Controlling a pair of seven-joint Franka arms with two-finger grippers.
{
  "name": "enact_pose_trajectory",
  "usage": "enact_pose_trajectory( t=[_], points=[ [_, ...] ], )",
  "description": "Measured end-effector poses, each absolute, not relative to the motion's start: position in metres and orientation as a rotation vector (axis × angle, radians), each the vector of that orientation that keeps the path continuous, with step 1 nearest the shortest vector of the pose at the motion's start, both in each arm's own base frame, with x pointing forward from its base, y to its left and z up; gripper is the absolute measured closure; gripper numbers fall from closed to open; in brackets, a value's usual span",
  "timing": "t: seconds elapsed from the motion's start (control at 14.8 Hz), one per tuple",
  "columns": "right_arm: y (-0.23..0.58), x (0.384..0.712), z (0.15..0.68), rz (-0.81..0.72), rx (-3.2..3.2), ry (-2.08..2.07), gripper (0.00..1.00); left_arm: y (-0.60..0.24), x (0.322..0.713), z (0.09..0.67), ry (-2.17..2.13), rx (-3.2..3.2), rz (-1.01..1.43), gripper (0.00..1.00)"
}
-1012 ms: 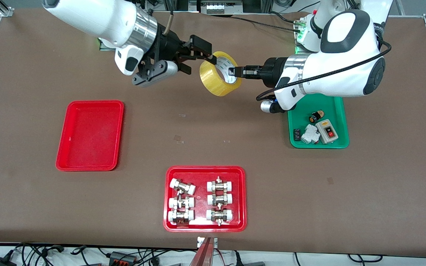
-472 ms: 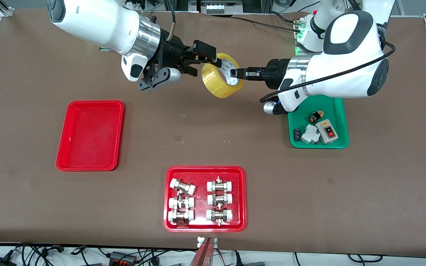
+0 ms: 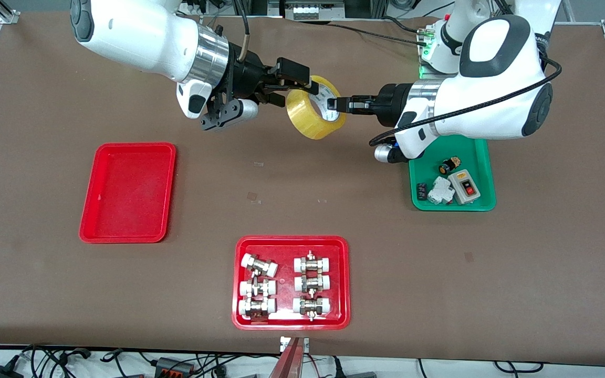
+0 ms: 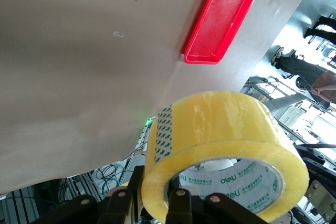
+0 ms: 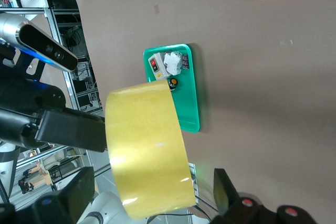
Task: Left arm passes tape to right arm into tray
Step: 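Close the right gripper on the tape held by the left gripper, then carry the tape to the red tray while the left gripper withdraws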
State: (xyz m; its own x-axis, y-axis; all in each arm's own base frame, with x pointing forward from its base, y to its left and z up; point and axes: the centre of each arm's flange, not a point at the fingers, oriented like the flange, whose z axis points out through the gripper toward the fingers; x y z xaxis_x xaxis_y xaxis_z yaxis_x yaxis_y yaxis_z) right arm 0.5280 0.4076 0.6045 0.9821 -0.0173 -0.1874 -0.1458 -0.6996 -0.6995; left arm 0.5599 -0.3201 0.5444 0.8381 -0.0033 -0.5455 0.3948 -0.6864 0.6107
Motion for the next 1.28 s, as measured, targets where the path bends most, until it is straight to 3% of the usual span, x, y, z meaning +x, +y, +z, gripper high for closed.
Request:
enact_pose_trajectory(
  t=[0.34, 0.47, 0.67, 0.74, 1.28],
  points=[
    [0.4079, 0.5283, 0.6036, 0.209, -2.34, 0.102, 0.0, -0.3201, 0.5599, 0.5444, 0.284, 2.248, -0.669, 0.78],
    [0.4083, 0.529, 0.6023, 0.204, -2.34, 0.092, 0.06, -0.3201, 0.5599, 0.5444, 0.284, 2.248, -0.669, 0.78],
    [0.4085, 0.5312, 0.6006, 0.184, -2.338, 0.075, 0.38, -0.3201, 0.5599, 0.5444, 0.284, 2.248, -0.669, 0.78],
    [0.4088, 0.5312, 0.6001, 0.18, -2.338, 0.061, 0.44, -0.3194, 0.5602, 0.5445, 0.285, 2.247, -0.669, 0.78],
    [0.4092, 0.5311, 0.6005, 0.174, -2.337, 0.048, 0.44, -0.3188, 0.5603, 0.5448, 0.285, 2.247, -0.67, 0.78]
  ],
)
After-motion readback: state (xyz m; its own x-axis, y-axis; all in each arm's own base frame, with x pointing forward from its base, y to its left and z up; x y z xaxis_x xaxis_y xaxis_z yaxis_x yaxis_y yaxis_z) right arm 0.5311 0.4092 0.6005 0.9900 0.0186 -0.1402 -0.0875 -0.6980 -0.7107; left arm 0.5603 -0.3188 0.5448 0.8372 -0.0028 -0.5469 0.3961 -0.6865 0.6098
